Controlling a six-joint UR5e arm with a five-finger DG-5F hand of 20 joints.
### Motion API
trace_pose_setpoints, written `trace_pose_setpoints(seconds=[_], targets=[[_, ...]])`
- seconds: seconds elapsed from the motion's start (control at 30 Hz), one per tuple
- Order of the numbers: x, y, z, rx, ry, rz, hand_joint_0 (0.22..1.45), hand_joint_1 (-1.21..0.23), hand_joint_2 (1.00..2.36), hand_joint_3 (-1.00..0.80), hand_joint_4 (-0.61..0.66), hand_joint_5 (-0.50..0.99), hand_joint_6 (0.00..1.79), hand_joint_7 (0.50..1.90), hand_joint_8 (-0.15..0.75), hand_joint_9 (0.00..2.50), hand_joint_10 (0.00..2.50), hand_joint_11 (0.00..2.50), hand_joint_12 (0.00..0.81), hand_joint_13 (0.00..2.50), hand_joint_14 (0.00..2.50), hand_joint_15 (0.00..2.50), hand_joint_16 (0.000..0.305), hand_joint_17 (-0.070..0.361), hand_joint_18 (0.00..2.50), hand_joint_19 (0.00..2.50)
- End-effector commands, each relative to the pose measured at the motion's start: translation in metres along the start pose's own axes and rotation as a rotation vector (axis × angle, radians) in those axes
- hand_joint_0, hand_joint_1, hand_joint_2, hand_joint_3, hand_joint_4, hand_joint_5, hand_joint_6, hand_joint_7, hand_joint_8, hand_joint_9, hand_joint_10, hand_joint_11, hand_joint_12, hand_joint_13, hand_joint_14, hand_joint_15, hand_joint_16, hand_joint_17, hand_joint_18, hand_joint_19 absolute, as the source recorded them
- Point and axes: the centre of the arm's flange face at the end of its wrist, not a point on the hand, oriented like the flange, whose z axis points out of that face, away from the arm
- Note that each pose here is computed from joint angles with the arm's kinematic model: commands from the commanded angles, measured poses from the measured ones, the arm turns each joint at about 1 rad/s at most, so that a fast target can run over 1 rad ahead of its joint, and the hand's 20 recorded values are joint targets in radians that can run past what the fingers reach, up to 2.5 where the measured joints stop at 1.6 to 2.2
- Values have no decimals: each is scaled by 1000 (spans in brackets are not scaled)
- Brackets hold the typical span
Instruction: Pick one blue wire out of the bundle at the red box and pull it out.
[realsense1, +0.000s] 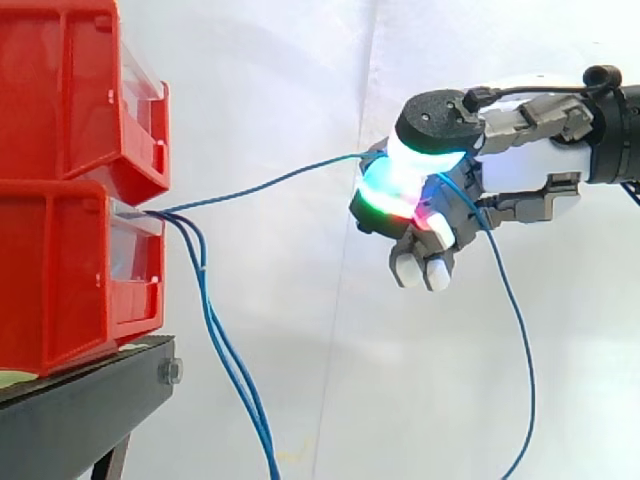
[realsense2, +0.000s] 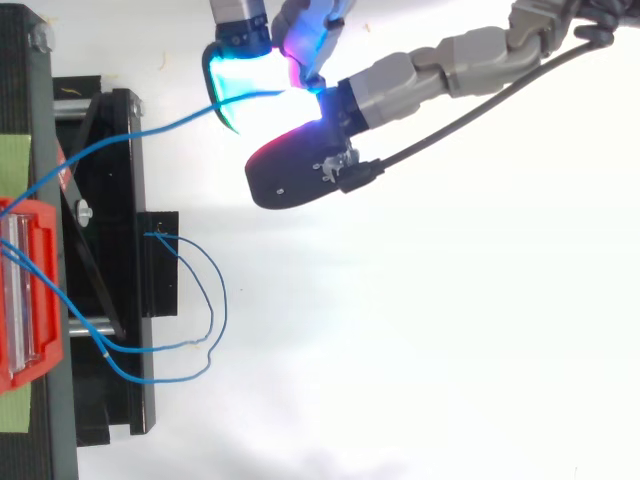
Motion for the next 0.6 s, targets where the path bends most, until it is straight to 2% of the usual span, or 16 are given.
trace_pose_setpoints(seconds=[0.0, 0.2, 0.27, 0.3, 0.43, 0.57], targets=[[-1, -1, 0, 1, -1, -4, 600, -781, 1011, -359, 177, -128, 917, 1062, 359, 1055, 17, 758, 436, 876, 20, 565, 53, 118, 834, 597], [-4, -2, 0, 1, -6, -27, 602, -779, 1011, -361, 169, -128, 916, 1056, 361, 1054, 17, 753, 436, 877, 20, 565, 52, 118, 836, 598], [-6, -2, 0, 0, -8, -51, 603, -779, 1010, -364, 169, -128, 916, 1057, 357, 1053, 18, 758, 436, 877, 20, 569, 52, 118, 836, 599], [-8, -1, -1, 0, -10, -92, 602, -780, 1011, -362, 169, -128, 916, 1057, 360, 1052, 15, 751, 437, 876, 21, 573, 53, 118, 836, 597], [-11, -3, -1, 1, -16, -136, 603, -780, 1010, -364, 169, -128, 916, 1057, 358, 1049, 17, 743, 436, 877, 18, 568, 53, 118, 836, 599], [-12, -3, -1, 2, -15, -151, 603, -782, 1010, -361, 170, -129, 915, 1060, 359, 1050, 15, 750, 437, 875, 20, 564, 53, 119, 837, 597]])
